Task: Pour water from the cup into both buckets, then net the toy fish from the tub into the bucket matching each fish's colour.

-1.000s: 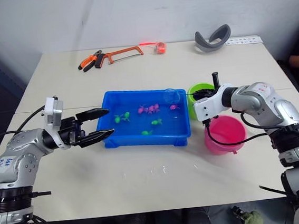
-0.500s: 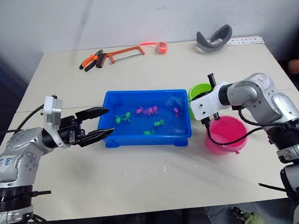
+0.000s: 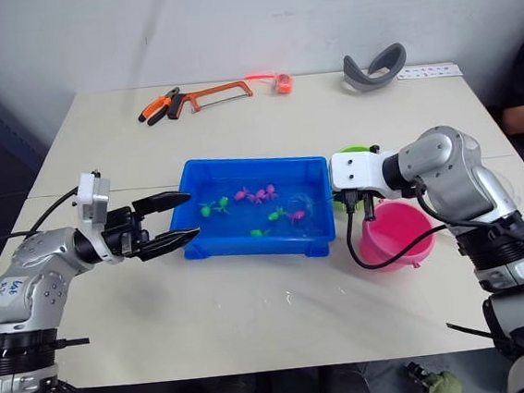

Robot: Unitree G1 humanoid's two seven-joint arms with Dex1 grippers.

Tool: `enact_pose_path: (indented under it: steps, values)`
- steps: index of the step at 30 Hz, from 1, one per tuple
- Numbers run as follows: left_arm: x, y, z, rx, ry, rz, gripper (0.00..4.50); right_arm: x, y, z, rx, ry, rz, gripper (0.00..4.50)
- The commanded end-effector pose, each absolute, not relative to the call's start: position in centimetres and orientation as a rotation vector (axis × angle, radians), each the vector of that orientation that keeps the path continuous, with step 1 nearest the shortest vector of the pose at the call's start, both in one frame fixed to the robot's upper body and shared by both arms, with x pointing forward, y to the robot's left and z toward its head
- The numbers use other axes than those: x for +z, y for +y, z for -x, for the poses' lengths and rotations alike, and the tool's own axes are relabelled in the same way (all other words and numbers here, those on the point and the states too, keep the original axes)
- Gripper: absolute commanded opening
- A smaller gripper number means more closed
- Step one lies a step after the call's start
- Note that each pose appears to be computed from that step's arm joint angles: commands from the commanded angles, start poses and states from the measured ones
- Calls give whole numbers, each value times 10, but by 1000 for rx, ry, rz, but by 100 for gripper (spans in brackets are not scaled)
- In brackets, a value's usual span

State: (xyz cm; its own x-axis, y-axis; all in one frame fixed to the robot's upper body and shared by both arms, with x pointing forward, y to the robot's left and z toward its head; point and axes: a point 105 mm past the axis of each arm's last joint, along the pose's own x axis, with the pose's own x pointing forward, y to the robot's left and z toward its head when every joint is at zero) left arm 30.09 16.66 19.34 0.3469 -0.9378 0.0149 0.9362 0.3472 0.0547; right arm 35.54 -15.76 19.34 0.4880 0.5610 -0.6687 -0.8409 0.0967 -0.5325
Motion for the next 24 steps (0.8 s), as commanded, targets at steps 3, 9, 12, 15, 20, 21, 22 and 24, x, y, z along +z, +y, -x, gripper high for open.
enact_pose_path:
  steps: [3, 9, 12, 15, 20, 21, 22, 24]
  values:
    - [201, 165, -296, -1227, -84, -63, 445, 216, -166, -346, 1056, 358, 874, 0]
    - [199, 165, -297, -1234, -81, -62, 445, 228, -177, -333, 1072, 392, 634, 0]
    - [199, 163, -298, -1243, -84, -59, 445, 232, -178, -329, 1073, 372, 554, 0]
    - [199, 161, -298, -1251, -85, -57, 445, 237, -180, -324, 1060, 363, 460, 0]
    - [199, 155, -299, -1278, -88, -52, 445, 234, -195, -313, 1023, 373, 420, 0]
    - [200, 153, -298, -1289, -90, -53, 445, 235, -196, -309, 1026, 368, 402, 0]
    - [200, 151, -298, -1300, -91, -52, 445, 235, -198, -306, 1024, 360, 386, 0]
    - [201, 147, -298, -1323, -92, -55, 445, 234, -201, -301, 1010, 352, 360, 0]
